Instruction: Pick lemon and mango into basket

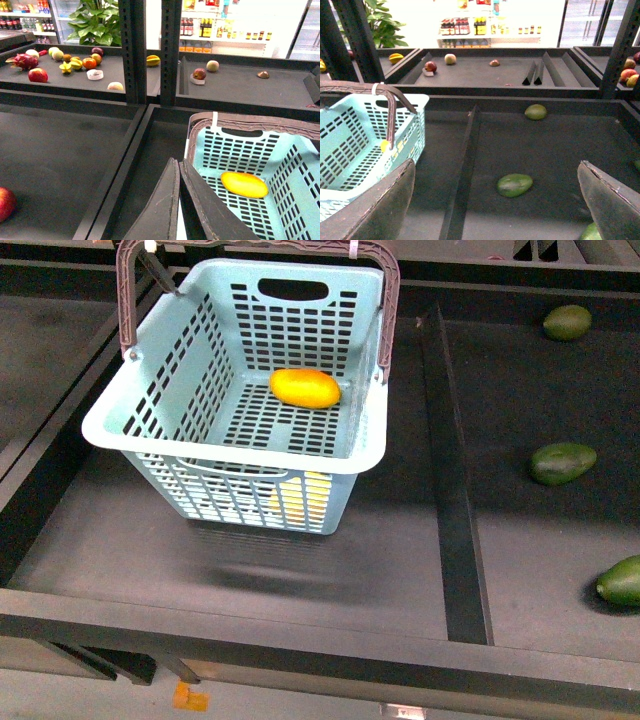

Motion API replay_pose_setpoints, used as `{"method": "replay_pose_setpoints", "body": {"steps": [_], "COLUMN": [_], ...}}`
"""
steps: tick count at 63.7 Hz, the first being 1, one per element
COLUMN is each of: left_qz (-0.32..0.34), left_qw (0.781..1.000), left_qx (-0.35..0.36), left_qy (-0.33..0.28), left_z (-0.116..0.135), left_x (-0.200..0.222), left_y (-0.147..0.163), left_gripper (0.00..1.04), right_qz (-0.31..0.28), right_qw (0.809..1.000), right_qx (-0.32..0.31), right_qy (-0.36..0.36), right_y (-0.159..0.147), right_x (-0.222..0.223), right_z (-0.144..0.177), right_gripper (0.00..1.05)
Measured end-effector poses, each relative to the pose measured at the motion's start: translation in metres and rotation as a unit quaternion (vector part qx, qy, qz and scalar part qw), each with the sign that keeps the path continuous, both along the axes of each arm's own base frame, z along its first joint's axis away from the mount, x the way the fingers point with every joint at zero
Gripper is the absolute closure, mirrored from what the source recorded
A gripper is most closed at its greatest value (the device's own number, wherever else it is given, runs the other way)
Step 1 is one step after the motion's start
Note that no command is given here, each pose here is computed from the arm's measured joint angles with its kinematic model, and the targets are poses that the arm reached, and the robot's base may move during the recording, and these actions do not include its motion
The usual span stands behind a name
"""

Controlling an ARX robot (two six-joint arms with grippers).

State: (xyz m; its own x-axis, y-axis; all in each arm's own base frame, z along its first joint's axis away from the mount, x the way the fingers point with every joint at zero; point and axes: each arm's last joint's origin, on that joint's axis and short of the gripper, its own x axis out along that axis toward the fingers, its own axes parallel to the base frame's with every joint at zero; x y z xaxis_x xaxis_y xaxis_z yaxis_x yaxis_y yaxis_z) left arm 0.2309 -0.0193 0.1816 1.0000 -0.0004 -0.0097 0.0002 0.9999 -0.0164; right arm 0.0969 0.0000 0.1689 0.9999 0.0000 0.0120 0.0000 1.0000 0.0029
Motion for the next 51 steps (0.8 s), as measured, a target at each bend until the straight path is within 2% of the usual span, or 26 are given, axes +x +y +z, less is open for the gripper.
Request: {"method": "replay_pose_setpoints", "body": {"steps": [24, 51], "left_qz": [-0.002, -0.002], "left_qw": [1.0, 1.0], "left_qx": [0.002, 0.003], "left_qy": [0.005, -0.003], "left_z": [-0.02, -0.015], "left_x": [-0.059, -0.092], "left_y": [0.019, 0.019], "left_gripper": [1.01, 1.01], "right_qz": [0.0, 0.0], "right_qw": [1.0, 1.0], "right_qx": [0.0, 0.0], "right_qy": [0.0, 0.0], "right_y": [0.0, 0.0], "right_x": [0.0, 0.0], "right_z": [0.0, 0.0], "right_gripper": [0.09, 0.09]}}
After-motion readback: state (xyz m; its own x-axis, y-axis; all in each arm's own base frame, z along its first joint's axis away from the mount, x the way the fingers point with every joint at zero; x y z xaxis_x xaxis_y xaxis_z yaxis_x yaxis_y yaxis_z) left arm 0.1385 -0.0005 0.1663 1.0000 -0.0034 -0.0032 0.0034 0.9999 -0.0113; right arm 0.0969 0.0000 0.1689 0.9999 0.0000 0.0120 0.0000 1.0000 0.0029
